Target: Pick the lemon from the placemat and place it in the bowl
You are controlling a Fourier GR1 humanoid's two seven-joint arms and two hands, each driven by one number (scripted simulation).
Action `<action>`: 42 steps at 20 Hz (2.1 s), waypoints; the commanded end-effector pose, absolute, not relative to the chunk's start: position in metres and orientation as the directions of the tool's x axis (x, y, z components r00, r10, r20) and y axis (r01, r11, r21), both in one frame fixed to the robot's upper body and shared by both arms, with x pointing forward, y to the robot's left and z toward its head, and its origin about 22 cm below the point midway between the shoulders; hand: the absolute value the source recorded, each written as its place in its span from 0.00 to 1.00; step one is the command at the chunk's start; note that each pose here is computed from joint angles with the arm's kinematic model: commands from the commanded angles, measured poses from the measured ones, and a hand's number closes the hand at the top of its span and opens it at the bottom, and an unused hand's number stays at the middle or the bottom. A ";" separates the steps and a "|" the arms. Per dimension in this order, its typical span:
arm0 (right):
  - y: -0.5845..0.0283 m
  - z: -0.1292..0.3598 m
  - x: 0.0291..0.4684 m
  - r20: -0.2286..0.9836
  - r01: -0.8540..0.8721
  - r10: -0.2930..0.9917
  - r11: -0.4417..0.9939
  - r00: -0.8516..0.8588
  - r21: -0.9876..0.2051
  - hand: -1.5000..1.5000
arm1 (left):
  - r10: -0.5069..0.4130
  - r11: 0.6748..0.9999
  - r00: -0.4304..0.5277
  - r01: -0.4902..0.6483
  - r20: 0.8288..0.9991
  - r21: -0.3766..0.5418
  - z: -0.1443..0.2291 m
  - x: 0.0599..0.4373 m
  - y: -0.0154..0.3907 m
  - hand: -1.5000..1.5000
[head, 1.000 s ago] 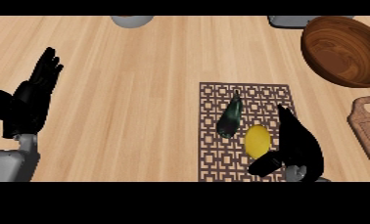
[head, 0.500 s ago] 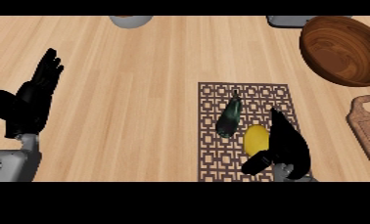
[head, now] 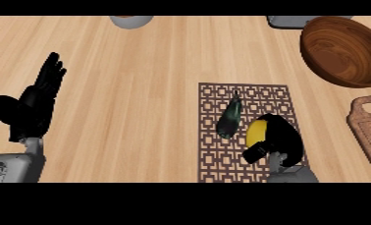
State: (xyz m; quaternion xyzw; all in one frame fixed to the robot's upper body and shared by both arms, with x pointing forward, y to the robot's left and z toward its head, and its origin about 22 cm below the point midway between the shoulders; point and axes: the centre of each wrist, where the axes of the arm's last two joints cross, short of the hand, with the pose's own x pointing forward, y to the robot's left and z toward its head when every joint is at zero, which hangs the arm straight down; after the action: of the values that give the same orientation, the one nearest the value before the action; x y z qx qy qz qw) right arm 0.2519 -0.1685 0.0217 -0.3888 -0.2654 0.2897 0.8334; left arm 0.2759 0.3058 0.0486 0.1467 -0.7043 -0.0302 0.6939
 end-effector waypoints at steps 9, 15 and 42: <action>-0.181 0.000 0.269 0.229 -0.265 0.682 0.538 0.694 -0.800 1.00 | -0.245 0.955 0.018 -0.165 0.969 0.245 0.047 0.282 0.320 0.50; -0.185 0.041 0.338 0.208 -0.161 0.673 0.443 0.710 -0.882 1.00 | -0.238 0.962 -0.005 -0.138 0.971 0.235 0.044 0.281 0.292 0.50; -0.213 0.232 0.461 0.420 0.503 0.579 0.020 0.699 -0.864 1.00 | -0.236 0.960 0.005 -0.153 0.972 0.234 0.049 0.279 0.301 0.50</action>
State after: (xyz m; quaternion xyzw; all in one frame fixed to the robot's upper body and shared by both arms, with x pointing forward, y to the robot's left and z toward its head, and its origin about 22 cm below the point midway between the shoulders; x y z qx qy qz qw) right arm 0.4575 -0.2025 0.2340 -0.6981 -0.3895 0.0925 0.5937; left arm 0.2835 0.2992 0.0553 0.1365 -0.7077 -0.0389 0.6921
